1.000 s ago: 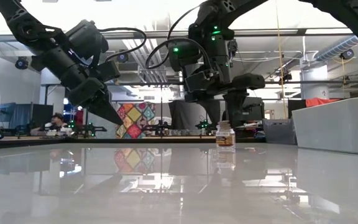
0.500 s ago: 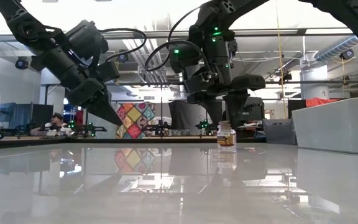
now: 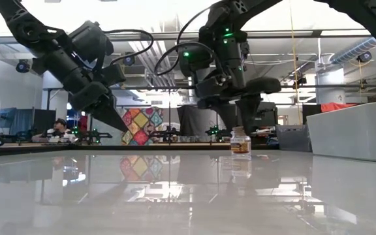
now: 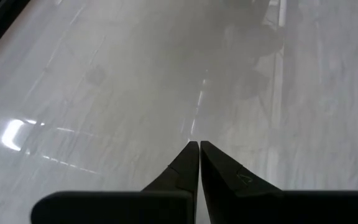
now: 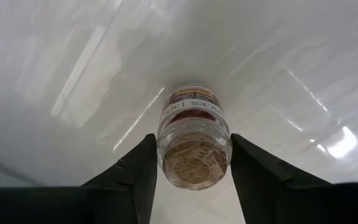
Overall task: Sort spices by type
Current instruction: Put the brown seasoning bottle into the black bin
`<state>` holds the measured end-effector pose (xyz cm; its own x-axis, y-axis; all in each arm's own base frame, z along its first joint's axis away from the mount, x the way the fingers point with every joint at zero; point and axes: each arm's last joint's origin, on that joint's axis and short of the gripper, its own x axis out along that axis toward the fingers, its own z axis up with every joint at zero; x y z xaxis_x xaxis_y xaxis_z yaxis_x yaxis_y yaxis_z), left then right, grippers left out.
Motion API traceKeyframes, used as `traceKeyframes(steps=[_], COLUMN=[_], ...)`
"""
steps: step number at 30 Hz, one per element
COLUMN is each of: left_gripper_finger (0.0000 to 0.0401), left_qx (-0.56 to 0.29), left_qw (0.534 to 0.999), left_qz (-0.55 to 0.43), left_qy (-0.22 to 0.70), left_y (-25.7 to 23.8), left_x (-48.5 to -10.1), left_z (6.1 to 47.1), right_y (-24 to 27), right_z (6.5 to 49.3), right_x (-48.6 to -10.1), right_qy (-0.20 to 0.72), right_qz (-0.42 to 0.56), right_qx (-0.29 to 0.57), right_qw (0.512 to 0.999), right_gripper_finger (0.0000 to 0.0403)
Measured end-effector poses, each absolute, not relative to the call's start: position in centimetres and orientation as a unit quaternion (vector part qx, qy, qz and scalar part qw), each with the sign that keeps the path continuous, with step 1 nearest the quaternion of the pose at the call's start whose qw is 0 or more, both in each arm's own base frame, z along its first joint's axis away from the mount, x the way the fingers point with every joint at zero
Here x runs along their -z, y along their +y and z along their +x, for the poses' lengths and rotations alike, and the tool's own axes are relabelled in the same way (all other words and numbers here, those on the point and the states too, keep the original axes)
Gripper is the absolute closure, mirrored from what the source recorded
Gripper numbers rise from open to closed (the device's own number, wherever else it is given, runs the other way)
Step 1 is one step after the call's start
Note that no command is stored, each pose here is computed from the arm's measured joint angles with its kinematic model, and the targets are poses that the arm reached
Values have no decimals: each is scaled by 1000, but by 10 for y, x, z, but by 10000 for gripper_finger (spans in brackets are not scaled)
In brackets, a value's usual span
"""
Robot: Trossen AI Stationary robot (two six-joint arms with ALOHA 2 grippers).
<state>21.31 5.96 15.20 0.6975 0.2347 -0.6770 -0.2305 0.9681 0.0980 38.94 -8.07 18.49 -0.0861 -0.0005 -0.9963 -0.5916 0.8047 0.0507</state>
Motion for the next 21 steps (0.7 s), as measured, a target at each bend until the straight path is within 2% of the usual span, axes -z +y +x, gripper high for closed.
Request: traceKeyframes(steps=[5,10,16,21], left_gripper_finger=[401,401,401,401], left_qx=[-125,-127,-138,-139], left_qw=[926,931,936,938], left_qz=[12,19,32,34], left_qy=[355,341,323,316], left_y=[58,56,54,52], left_x=[-157,-161,-164,-164], left_z=[209,199,188,182], right_y=[-76,-76,-83,-99], right_z=[382,373,357,334], right_x=[-188,-199,-233,-262], right_qy=[716,740,739,752], right_qz=[-228,-248,-257,-277], right_qx=[-273,-258,-208,-153], right_qw=[601,569,586,579], right_gripper_finger=[227,223,238,224])
